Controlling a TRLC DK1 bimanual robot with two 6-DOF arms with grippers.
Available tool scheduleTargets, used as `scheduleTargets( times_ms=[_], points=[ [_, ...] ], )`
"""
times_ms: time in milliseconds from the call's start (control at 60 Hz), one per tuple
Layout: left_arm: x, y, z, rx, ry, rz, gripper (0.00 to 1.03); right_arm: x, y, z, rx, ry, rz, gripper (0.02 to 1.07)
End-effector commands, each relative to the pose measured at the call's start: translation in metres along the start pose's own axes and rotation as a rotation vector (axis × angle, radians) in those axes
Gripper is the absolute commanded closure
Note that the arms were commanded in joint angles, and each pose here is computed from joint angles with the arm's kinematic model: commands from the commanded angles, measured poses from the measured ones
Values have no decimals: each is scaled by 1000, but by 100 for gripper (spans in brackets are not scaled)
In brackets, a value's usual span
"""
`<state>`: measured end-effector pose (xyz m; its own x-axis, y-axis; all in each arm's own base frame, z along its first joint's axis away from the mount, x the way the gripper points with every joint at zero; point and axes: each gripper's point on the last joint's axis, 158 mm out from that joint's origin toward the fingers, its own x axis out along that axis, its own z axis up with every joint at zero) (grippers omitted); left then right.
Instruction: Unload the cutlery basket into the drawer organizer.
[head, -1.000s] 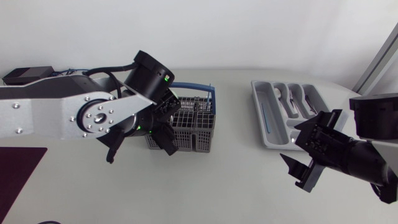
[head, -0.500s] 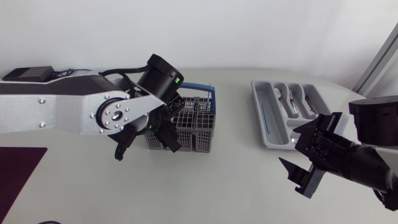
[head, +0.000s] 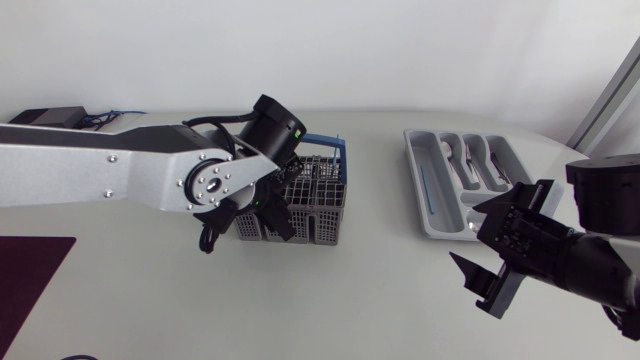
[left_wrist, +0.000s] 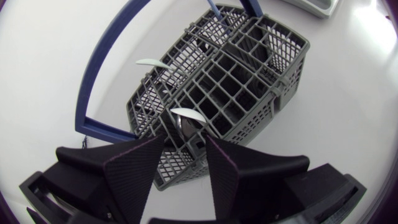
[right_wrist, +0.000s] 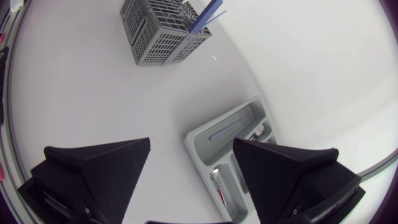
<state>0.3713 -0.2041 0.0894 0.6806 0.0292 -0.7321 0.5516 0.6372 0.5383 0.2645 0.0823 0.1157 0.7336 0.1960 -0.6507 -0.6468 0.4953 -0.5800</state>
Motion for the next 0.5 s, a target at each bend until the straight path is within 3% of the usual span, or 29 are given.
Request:
scheduleTargets(
  times_ms=[0,83,383,483],
  points=[
    [4,9,8,-43,-11,26,44,-2,1,-1,9,5,1,11],
    [5,10,7,-40,-10,43,46,-1,3,-2,9,7,6,11],
    [12,9,9,-40,-20,61,76,-2,3,-1,7,2,4,11],
    [13,8,9,-37,-18,59,77,-2,3,-1,7,2,4,11]
  ],
)
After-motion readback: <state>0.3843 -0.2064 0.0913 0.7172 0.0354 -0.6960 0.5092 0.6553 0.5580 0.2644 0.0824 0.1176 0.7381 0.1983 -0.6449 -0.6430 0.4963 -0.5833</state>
